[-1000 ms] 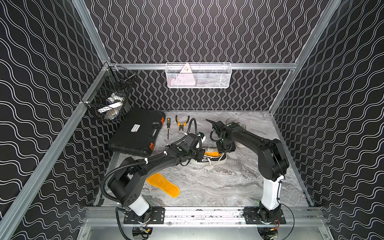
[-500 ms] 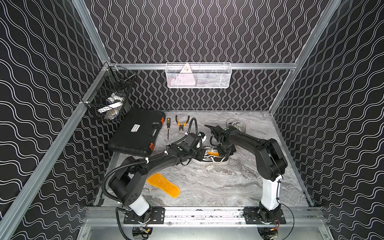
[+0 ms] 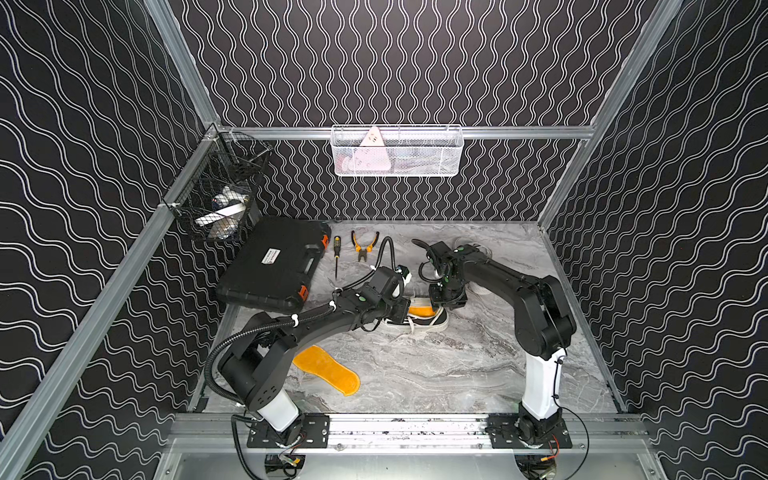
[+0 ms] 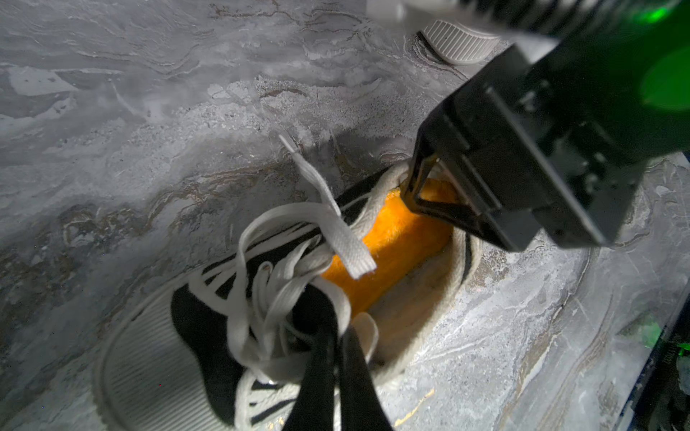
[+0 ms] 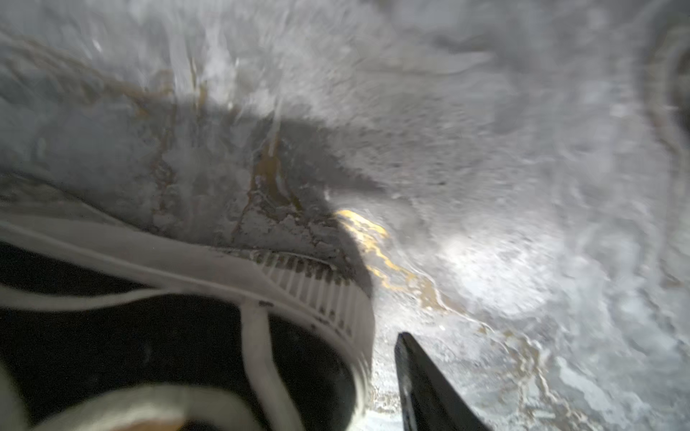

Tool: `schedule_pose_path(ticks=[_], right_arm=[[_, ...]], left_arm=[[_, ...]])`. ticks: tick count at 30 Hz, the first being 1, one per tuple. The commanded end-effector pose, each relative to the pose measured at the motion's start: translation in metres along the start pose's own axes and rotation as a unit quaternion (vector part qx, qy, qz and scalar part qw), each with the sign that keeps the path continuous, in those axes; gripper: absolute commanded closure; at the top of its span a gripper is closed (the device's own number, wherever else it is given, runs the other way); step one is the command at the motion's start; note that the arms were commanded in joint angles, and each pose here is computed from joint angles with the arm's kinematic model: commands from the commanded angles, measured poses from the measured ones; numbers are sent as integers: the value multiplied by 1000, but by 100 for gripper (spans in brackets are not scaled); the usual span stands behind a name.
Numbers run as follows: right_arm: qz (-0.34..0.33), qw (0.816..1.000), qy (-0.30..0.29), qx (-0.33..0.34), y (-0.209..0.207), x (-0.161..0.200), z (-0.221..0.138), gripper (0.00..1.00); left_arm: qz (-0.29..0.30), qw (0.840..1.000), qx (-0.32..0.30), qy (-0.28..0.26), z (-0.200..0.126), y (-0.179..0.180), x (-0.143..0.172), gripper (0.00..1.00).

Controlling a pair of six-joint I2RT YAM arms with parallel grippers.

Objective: Insert the insole into the shoe

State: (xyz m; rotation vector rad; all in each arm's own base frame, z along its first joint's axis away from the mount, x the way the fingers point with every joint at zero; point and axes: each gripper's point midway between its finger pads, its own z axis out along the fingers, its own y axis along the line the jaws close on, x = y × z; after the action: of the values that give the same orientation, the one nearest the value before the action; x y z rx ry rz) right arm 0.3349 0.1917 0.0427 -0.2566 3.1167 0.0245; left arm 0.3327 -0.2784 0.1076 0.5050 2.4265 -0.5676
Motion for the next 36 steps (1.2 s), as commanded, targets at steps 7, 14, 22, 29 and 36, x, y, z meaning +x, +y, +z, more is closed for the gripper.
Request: schedule_pose_path(ticks=[7,14,22,29,36], right_arm=[[-36,998,-33,-48,20,6,1,61],[-48,997,-62,-26,16,-9,-26,43],[-60,995,-19,71,-13,-1,-4,61],[-54,996,-18,68,-13,17,-7,57],[-69,996,-48,41,-4,12,-29,47]], left_arm=[[4,1000,-13,-1,-1,4,-4,100],[4,1000,-16,-3,-2,5,-6,100],[2,1000,-24,-4,-2,7,-4,100],[4,1000,-26,-1,-2,8,-5,100],[19,1000,-19,2,-1,3,-10,100]])
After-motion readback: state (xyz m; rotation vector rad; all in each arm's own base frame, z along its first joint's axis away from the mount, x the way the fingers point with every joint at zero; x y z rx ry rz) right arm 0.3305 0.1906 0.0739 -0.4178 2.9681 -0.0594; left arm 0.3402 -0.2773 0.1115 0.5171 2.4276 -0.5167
